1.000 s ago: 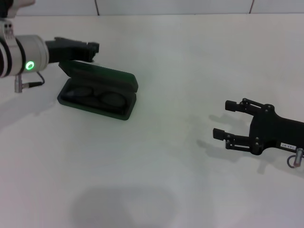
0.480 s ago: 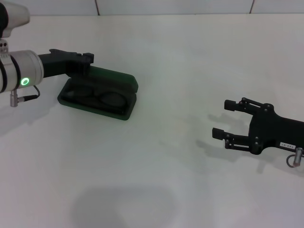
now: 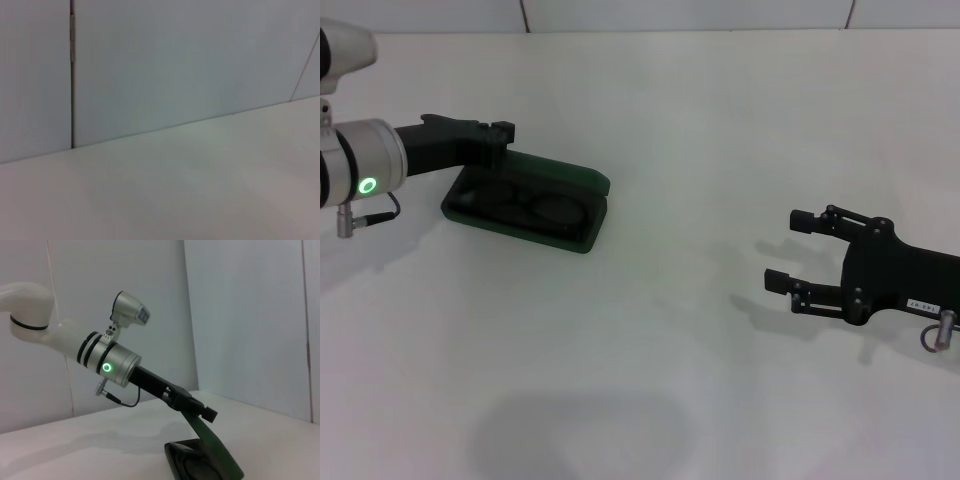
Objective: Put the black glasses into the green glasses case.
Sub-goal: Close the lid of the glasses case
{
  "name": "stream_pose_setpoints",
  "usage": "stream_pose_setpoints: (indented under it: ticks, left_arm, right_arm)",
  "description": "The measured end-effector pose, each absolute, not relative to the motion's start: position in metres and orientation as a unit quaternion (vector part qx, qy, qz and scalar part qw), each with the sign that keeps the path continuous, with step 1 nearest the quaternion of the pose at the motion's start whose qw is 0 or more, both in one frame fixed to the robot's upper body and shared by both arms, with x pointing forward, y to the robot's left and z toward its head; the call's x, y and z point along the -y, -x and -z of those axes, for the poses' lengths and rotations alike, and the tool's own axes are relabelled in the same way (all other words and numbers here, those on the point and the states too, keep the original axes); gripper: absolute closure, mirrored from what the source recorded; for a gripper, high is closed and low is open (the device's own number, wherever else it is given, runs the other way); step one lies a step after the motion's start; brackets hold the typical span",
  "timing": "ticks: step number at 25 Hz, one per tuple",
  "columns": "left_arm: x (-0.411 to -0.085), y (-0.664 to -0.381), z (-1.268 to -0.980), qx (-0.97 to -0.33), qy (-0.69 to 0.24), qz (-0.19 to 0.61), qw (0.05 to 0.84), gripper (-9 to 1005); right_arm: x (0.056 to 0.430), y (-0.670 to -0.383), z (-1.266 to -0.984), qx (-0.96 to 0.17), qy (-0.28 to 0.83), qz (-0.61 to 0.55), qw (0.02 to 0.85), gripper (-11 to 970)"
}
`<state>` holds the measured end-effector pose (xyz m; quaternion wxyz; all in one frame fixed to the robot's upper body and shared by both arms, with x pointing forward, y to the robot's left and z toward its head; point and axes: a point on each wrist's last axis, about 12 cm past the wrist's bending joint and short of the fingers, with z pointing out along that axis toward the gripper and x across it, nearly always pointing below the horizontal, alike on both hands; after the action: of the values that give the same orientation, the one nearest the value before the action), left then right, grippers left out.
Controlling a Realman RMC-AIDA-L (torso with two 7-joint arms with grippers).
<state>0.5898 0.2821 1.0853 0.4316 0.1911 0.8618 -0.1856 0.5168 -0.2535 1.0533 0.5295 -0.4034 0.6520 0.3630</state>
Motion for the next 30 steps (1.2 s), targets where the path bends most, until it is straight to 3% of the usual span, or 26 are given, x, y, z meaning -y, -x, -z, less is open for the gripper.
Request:
stream_pose_setpoints:
  ticks: [30]
  left_arm:
    - [-0.286, -0.580, -1.074, -0.847, -0.192, 0.201, 0.453, 976]
  right_arm:
    - [0.252, -0.517, -1.053, -0.652, 0.403, -0.364, 0.529, 148]
